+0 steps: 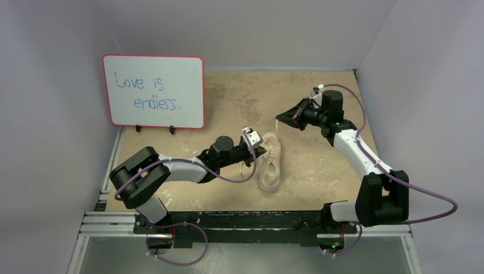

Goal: Tie the shoes

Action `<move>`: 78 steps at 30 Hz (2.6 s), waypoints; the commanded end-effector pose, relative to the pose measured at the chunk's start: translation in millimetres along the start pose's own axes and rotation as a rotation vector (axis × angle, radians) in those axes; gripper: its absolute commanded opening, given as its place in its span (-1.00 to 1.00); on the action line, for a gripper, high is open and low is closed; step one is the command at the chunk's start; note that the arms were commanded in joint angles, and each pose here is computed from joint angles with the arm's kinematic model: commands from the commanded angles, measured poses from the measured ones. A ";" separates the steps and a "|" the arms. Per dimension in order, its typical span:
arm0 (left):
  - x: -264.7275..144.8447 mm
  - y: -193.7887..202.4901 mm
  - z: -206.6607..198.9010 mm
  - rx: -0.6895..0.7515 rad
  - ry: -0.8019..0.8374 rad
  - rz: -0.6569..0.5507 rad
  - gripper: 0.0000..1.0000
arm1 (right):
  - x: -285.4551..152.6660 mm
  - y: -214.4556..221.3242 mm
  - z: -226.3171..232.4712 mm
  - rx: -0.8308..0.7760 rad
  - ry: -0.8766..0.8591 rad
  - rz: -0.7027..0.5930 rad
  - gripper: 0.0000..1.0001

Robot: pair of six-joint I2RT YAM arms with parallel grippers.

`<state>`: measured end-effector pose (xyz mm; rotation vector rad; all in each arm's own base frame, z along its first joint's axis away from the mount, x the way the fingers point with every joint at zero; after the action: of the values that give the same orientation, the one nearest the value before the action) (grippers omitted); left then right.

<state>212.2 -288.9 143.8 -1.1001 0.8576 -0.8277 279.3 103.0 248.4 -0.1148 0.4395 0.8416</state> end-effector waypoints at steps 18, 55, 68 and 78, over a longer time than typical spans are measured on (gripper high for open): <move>-1.2 -2.6 -7.0 0.059 0.040 -0.094 -1.00 | 79.3 89.4 -33.3 -0.088 0.237 0.571 -0.86; 14.7 -3.0 9.7 -0.383 0.124 -0.056 -1.00 | -38.9 65.0 -19.9 -1.083 0.030 0.139 0.40; 22.3 -0.8 15.4 -0.438 0.180 -0.054 -1.00 | -42.3 111.4 -53.3 -2.225 -0.539 0.520 0.11; 25.8 2.5 15.1 -0.471 0.180 -0.049 -1.00 | 24.0 143.1 -62.6 -2.386 -0.274 0.619 0.17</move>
<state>230.9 -298.0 125.9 -1.4509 1.2408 -0.7159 151.2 179.2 179.4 -1.8803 -1.0812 1.6976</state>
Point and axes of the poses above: each gripper's point midway between its finger pads, its own x axis out along the fingers, its own z axis along the line the jaws close on, y = z × x, the point moved 10 cm from there along -x, back along the fingers, and after that the axes turned 15 degrees about x, right-handed, at the moved point
